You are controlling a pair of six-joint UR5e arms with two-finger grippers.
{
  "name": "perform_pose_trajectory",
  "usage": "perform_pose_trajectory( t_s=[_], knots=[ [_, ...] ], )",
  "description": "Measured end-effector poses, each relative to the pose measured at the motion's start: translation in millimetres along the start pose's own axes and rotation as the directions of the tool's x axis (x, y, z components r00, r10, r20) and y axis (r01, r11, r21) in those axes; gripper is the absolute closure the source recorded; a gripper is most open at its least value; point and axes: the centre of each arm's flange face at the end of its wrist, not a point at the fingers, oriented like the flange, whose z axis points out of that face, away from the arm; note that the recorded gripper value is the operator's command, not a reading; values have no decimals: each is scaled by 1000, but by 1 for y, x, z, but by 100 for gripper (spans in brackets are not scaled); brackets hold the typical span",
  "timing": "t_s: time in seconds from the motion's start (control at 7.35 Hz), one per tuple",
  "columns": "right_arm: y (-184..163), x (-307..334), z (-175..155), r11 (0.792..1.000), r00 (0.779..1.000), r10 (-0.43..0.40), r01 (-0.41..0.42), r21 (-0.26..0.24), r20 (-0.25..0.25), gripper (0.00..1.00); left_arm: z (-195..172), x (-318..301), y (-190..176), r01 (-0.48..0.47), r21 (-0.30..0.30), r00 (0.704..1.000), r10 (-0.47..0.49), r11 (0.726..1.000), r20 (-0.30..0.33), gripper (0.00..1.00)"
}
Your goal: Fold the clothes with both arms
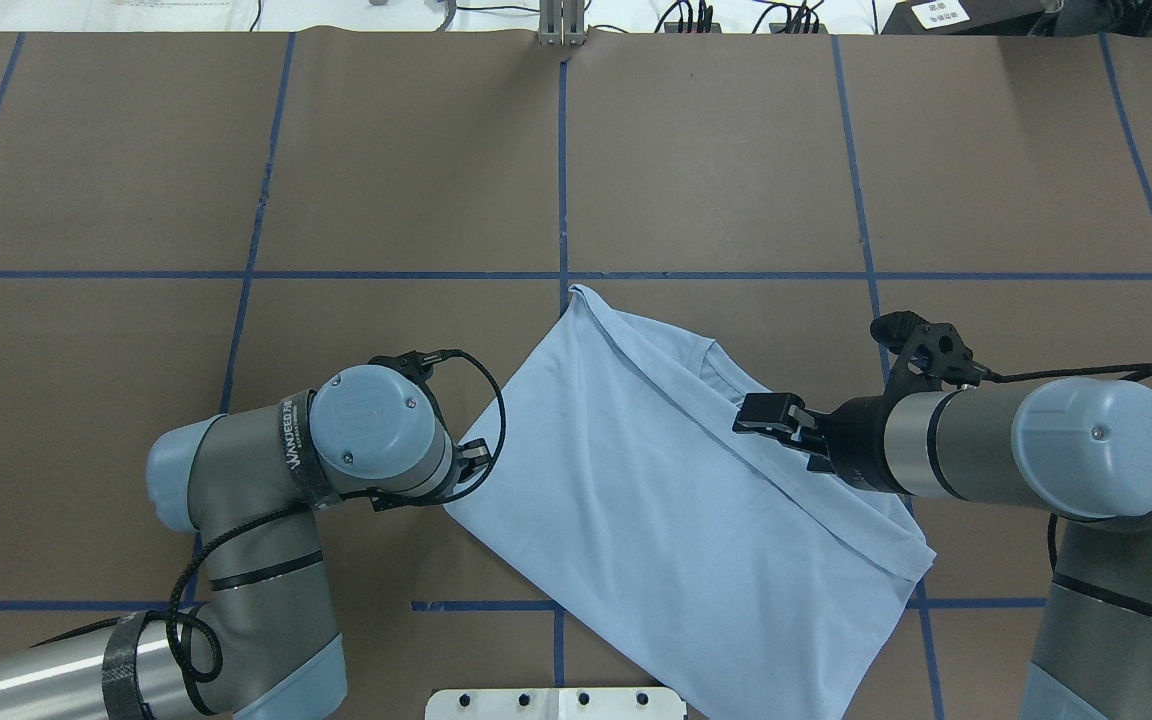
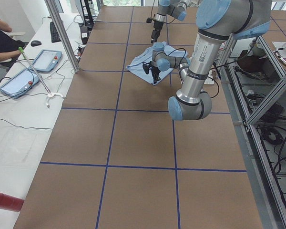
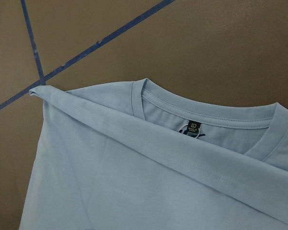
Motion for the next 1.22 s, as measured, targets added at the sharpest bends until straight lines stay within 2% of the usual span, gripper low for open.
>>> perform_pose_trajectory(
  t_s=[0.41,0.54,0.82,1.22],
  knots=[
    [-4,-2,-4,1000,1000,3,-3,5,8,0,-14,1,-3,-1,1,1000,1,1000,-24,100],
    [-9,-4,-8,1000,1000,7,-7,7,13,0,-20,2,-21,12,22,999,-11,1000,-31,100],
    [-24,-7,-17,1000,999,21,-21,9,27,0,-32,0,-76,17,85,999,-14,996,-36,100],
    [-37,-10,-26,1000,999,26,-26,0,39,0,-32,6,-176,-19,228,999,27,974,-34,100]
  ],
)
